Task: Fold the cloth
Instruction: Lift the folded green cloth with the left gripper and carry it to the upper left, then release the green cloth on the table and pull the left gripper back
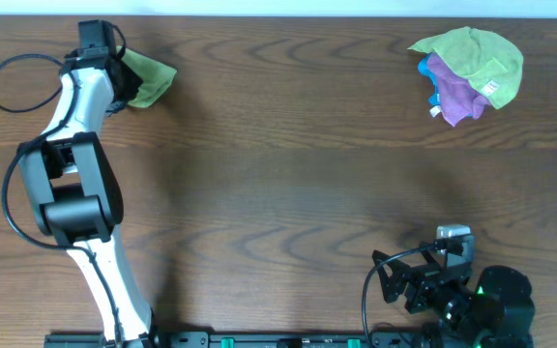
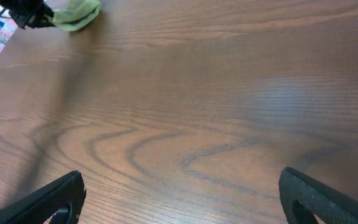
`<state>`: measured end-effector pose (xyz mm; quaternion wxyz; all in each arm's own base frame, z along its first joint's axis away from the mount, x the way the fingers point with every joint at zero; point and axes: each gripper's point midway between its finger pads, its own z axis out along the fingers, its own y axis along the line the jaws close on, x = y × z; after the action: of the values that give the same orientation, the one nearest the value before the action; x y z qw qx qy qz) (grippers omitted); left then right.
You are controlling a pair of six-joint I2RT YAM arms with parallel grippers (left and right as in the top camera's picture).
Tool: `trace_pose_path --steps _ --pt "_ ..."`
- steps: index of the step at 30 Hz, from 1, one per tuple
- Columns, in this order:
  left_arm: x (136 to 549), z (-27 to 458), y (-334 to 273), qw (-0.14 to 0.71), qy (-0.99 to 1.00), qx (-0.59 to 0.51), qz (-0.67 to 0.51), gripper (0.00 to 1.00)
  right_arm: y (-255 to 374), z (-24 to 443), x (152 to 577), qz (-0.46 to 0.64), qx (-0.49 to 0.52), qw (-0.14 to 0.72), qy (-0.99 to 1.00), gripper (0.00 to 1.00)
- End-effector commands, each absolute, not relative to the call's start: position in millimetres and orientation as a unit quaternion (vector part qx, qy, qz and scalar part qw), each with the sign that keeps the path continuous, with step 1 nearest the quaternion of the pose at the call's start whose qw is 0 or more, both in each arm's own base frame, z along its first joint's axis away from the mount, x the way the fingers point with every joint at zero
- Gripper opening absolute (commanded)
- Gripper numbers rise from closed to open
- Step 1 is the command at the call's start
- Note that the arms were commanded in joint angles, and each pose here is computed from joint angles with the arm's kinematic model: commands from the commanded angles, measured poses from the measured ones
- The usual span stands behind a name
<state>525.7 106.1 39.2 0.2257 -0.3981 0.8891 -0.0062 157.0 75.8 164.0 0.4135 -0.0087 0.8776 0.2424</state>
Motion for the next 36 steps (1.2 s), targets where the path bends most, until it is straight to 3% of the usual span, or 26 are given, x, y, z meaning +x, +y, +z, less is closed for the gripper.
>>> trace_pose_path --steps 1,7,16,23,29,36 --pt "522 57 126 0.239 0.889 -0.391 0.019 0.18 76 164 157 0.247 -0.001 0.413 0.876 0.99" --pt "518 83 131 0.255 0.89 -0.377 0.023 0.25 76 164 157 0.247 -0.001 0.413 0.876 0.99" --pt "510 118 134 0.274 0.893 -0.355 0.038 0.54 76 164 157 0.247 -0.001 0.413 0.876 0.99" --pt "502 147 135 0.291 0.889 -0.351 0.044 0.65 76 164 157 0.247 -0.001 0.413 0.876 0.99" --pt "486 162 102 0.264 0.934 -0.24 0.024 0.95 76 164 157 0.247 -0.001 0.413 0.876 0.99" --pt "450 176 62 0.216 0.961 -0.171 0.017 0.95 76 164 157 0.247 -0.001 0.413 0.876 0.99"
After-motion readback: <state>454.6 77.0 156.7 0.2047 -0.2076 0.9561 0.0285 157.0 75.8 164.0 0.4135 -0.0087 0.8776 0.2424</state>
